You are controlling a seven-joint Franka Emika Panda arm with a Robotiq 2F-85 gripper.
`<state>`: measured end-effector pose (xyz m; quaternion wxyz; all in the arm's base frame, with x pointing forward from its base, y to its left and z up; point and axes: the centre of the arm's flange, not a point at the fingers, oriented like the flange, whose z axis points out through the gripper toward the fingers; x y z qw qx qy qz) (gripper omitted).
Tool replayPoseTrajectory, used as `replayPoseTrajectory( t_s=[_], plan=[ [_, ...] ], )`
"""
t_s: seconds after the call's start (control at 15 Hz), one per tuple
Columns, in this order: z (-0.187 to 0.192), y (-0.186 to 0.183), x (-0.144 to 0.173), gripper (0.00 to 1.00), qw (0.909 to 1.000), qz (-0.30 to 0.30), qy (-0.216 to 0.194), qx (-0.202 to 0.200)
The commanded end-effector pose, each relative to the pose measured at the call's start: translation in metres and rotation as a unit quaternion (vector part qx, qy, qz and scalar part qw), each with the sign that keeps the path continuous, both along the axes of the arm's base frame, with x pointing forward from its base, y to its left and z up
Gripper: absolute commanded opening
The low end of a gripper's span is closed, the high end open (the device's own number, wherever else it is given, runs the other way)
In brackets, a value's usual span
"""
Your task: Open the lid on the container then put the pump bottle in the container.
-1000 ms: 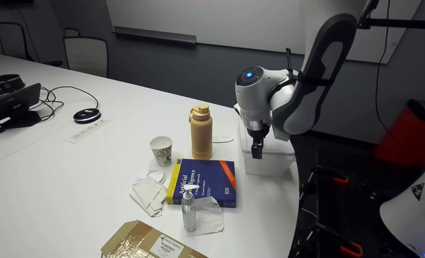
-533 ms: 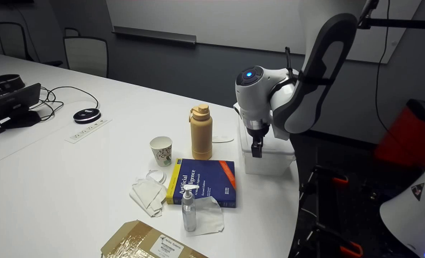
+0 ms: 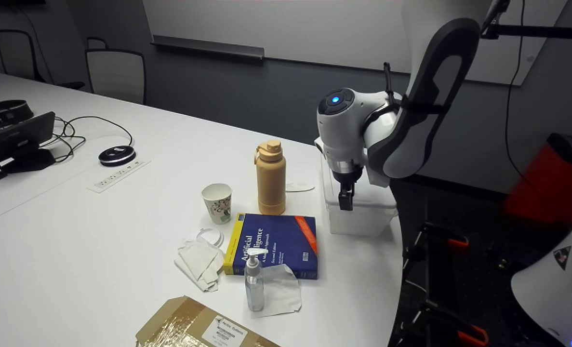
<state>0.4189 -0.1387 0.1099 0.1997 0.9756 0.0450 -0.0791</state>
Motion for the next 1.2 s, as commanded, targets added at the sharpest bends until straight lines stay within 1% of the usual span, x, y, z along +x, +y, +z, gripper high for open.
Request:
replayPoseTrajectory(
  t_s=[0.0, 0.2, 0.67, 1.13],
  plan=[
    [-0.004, -0.009, -0.003, 1.0, 0.9997, -0.005, -0.001, -0.022],
    [-0.006, -0.018, -0.006, 1.0, 0.9994, -0.011, -0.003, -0.034],
    [-0.011, -0.031, -0.013, 1.0, 0.9987, -0.019, -0.003, -0.048],
    [0.0, -0.054, -0.016, 1.0, 0.9975, -0.024, -0.011, -0.065]
  ],
)
